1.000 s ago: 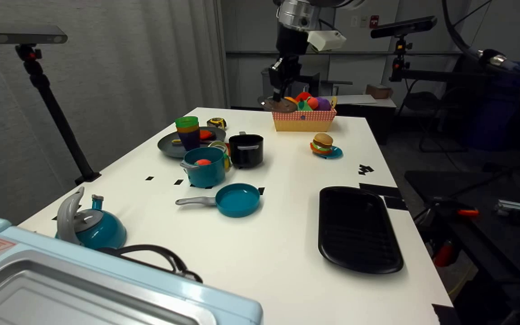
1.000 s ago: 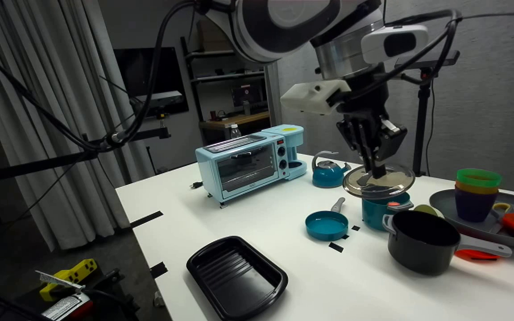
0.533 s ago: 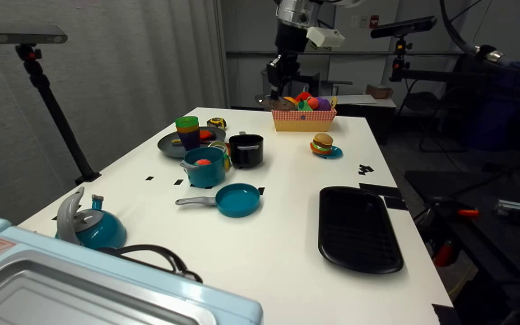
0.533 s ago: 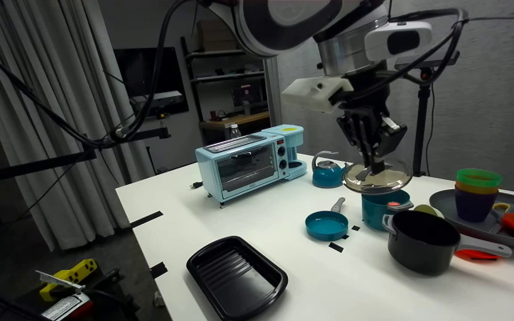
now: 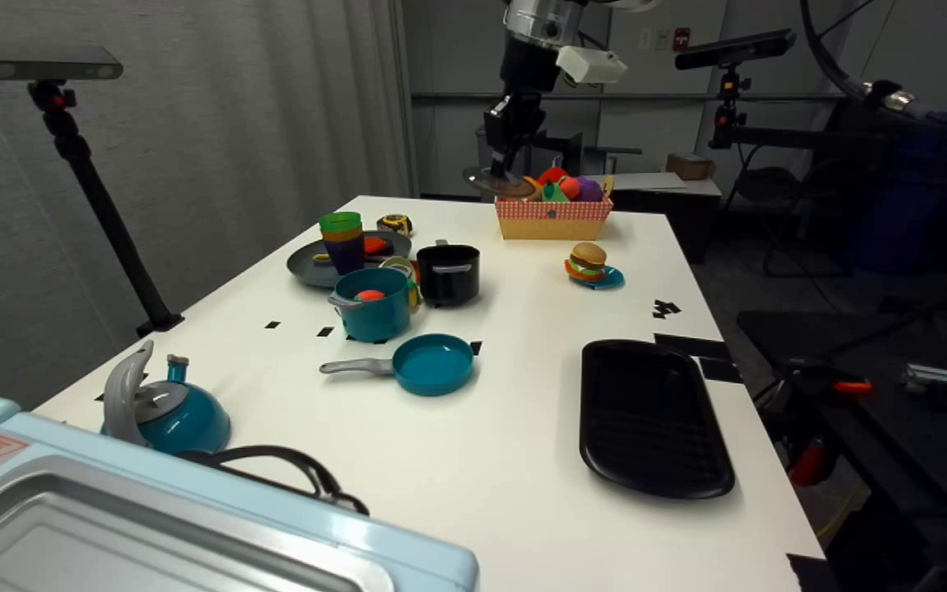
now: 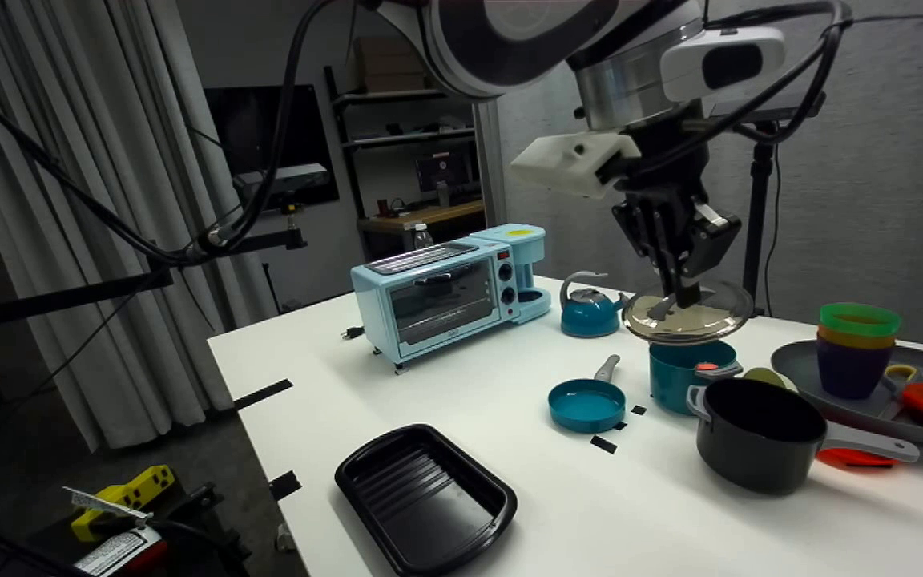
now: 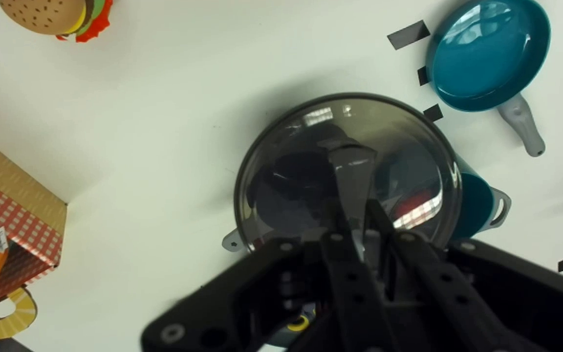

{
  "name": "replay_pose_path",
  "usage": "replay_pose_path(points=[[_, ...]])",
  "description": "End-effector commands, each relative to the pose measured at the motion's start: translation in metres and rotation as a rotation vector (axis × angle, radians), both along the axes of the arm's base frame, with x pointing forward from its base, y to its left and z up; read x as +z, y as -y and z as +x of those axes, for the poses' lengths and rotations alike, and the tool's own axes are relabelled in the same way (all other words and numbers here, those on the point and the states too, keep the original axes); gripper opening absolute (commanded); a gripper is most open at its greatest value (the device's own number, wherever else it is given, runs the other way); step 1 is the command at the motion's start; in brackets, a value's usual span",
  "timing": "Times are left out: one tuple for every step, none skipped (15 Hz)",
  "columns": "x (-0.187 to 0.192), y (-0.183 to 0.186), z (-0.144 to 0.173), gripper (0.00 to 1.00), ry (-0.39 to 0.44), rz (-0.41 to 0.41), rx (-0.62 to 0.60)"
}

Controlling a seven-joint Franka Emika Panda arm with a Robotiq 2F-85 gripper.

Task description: Move the lid from the pan to the black pot

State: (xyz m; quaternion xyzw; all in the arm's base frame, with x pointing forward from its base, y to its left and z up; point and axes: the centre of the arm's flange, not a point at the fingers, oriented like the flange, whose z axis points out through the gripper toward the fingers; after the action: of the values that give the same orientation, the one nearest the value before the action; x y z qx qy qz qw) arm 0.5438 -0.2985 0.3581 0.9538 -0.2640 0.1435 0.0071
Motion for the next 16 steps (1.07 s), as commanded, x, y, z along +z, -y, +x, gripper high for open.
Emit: replay_pose_path(points=[[0.005,0.005,0.0,0.04,0.021,-0.02,-0.02],[0.005,0.005,0.001,0.04,0.023,-0.024,-0.021],[0.005,0.005,0.001,0.04,0.024,-0.027,-0.029],[0.005,0.005,0.001,0.04,0.026,-0.023,-0.03],[0.005,0.005,0.001,0.04,0.026,-0.02,-0.038],[0.001,0.003,0.0,0.14,0.013,-0.009,-0.018],[0.001,0.003,0.0,0.14,0.014,-0.008,-0.022],[0.001,0.003,0.0,0.14,0.014,-0.007,-0.023],[0.001,0.003,0.0,0.14,0.014,-0.007,-0.024],[0.001,0.003,0.0,0.14,0.014,-0.007,-0.024],[0.001,0.003,0.0,0.14,0.014,-0.007,-0.024],[0.001,0.003,0.0,0.14,0.014,-0.007,-0.024],[0.001,0.003,0.0,0.14,0.014,-0.007,-0.024],[0.001,0.003,0.0,0.14,0.014,-0.007,-0.024],[0.001,0.003,0.0,0.14,0.014,-0.007,-0.024],[-0.006,0.003,0.015,0.04,-0.012,-0.011,-0.046]])
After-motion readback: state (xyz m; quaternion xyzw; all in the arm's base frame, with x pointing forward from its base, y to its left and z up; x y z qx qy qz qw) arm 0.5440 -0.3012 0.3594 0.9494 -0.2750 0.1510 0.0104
